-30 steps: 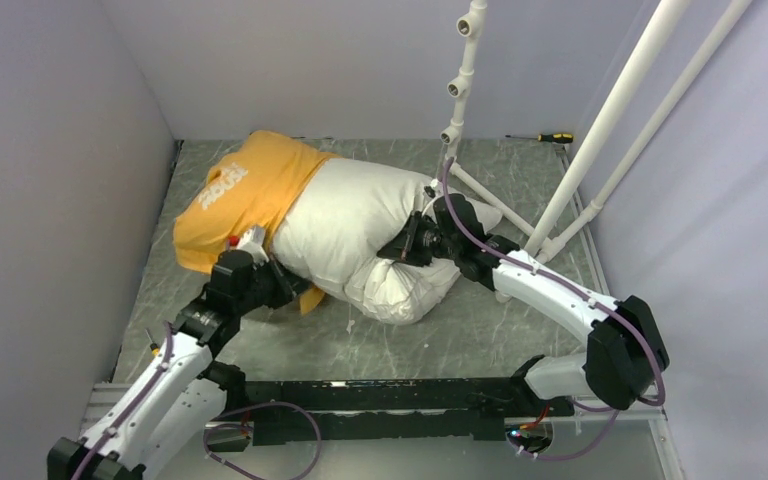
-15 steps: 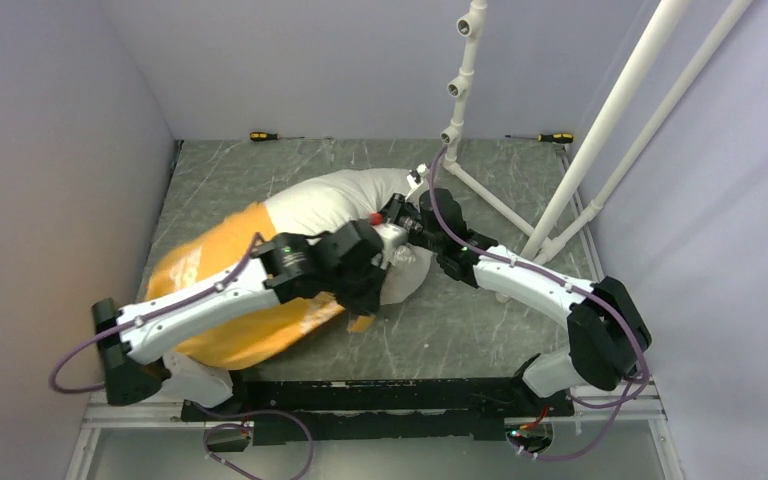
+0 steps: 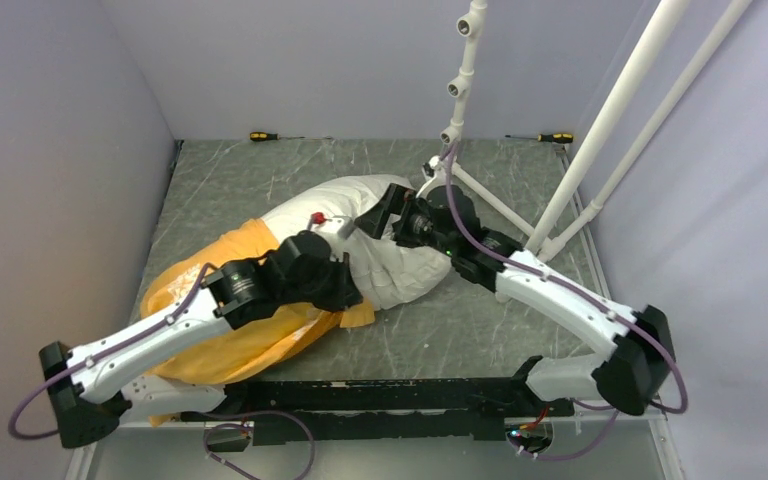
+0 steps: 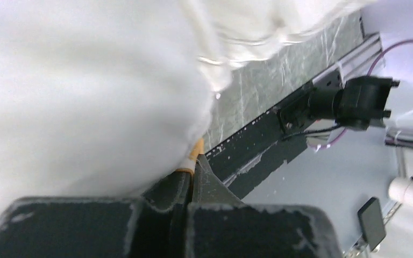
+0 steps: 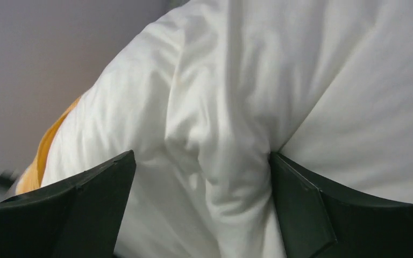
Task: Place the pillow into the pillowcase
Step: Stuff the pillow into the pillowcase.
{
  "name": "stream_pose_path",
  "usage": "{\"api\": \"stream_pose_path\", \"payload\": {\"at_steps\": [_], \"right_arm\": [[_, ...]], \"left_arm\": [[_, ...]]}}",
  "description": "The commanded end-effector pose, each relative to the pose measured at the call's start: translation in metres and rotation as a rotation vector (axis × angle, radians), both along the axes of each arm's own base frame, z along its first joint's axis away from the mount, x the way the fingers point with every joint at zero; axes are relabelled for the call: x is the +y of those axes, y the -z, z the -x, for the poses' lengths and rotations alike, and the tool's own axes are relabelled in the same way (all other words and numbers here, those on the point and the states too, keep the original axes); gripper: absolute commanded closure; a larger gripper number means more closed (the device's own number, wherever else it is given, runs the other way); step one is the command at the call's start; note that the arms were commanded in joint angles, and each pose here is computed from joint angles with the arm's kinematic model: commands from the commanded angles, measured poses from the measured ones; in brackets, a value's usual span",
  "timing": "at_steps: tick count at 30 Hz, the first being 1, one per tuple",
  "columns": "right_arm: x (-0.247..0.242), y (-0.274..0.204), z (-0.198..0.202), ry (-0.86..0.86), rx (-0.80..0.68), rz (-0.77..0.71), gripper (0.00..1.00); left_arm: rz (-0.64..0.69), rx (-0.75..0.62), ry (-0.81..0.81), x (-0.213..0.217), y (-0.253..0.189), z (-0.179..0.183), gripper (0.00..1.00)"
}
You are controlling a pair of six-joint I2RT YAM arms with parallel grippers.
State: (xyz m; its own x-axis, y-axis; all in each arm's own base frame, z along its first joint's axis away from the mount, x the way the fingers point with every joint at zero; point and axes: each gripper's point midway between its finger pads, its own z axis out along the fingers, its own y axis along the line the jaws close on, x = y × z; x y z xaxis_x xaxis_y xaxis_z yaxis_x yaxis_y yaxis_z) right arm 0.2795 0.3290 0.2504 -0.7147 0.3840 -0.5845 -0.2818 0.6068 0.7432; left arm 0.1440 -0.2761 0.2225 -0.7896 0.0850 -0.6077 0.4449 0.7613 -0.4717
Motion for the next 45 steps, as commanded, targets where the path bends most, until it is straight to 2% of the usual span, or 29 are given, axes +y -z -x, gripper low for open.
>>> {"api": "stream_pose_path", "payload": {"at_steps": [1,5,12,17,20,21,22,25,27,31,35,37,42,44,45], "right_arm": [[-0.054,-0.006,0.019,0.070,-0.015,0.247,0.01],[-0.093,-0.005,0.020,0.118,0.032,0.255,0.01],[-0.129,0.014,-0.015,0.150,0.108,0.260,0.00],[-0.104,0.034,-0.029,0.011,0.158,0.244,0.01],[-0.069,0.034,-0.012,-0.163,0.183,0.067,0.04],[-0.055,0.033,-0.001,-0.235,0.189,-0.012,0.10],[-0.042,0.026,0.006,-0.300,0.170,-0.097,0.21],[-0.013,0.026,0.037,-0.426,0.205,-0.217,0.74],[0.007,0.029,0.055,-0.482,0.228,-0.231,1.00],[0.048,0.034,0.097,-0.641,0.253,-0.272,1.00],[0.046,0.019,0.118,-0.698,0.271,-0.474,1.00],[0.045,0.009,0.128,-0.763,0.243,-0.519,1.00],[0.052,-0.002,0.152,-0.923,0.178,-0.514,1.00],[0.055,0.003,0.156,-0.967,0.181,-0.491,1.00],[0.056,0.011,0.154,-0.953,0.199,-0.466,1.00]], "left_arm": [[0.204,-0.005,-0.118,0.000,-0.019,-0.023,1.00],[0.196,0.034,-0.099,0.004,-0.003,-0.016,1.00],[0.188,0.069,-0.092,0.014,0.009,-0.003,1.00],[0.215,0.042,-0.099,0.018,0.000,-0.003,1.00],[0.260,0.006,-0.069,0.011,-0.018,-0.005,1.00],[0.272,-0.012,-0.056,0.007,-0.026,-0.007,1.00],[0.283,-0.027,-0.041,0.002,-0.033,-0.010,1.00],[0.308,-0.041,0.063,-0.023,-0.052,-0.012,1.00],[0.329,-0.036,0.160,-0.047,-0.064,-0.009,1.00],[0.291,-0.107,0.300,-0.092,-0.077,0.009,1.00],[0.336,-0.148,0.396,-0.114,-0.103,0.024,1.00],[0.346,-0.136,0.432,-0.120,-0.107,0.030,1.00],[0.463,-0.135,0.610,-0.142,-0.129,0.066,1.00],[0.440,-0.129,0.609,-0.143,-0.126,0.068,0.99],[0.400,-0.125,0.570,-0.140,-0.121,0.063,0.94]]}}
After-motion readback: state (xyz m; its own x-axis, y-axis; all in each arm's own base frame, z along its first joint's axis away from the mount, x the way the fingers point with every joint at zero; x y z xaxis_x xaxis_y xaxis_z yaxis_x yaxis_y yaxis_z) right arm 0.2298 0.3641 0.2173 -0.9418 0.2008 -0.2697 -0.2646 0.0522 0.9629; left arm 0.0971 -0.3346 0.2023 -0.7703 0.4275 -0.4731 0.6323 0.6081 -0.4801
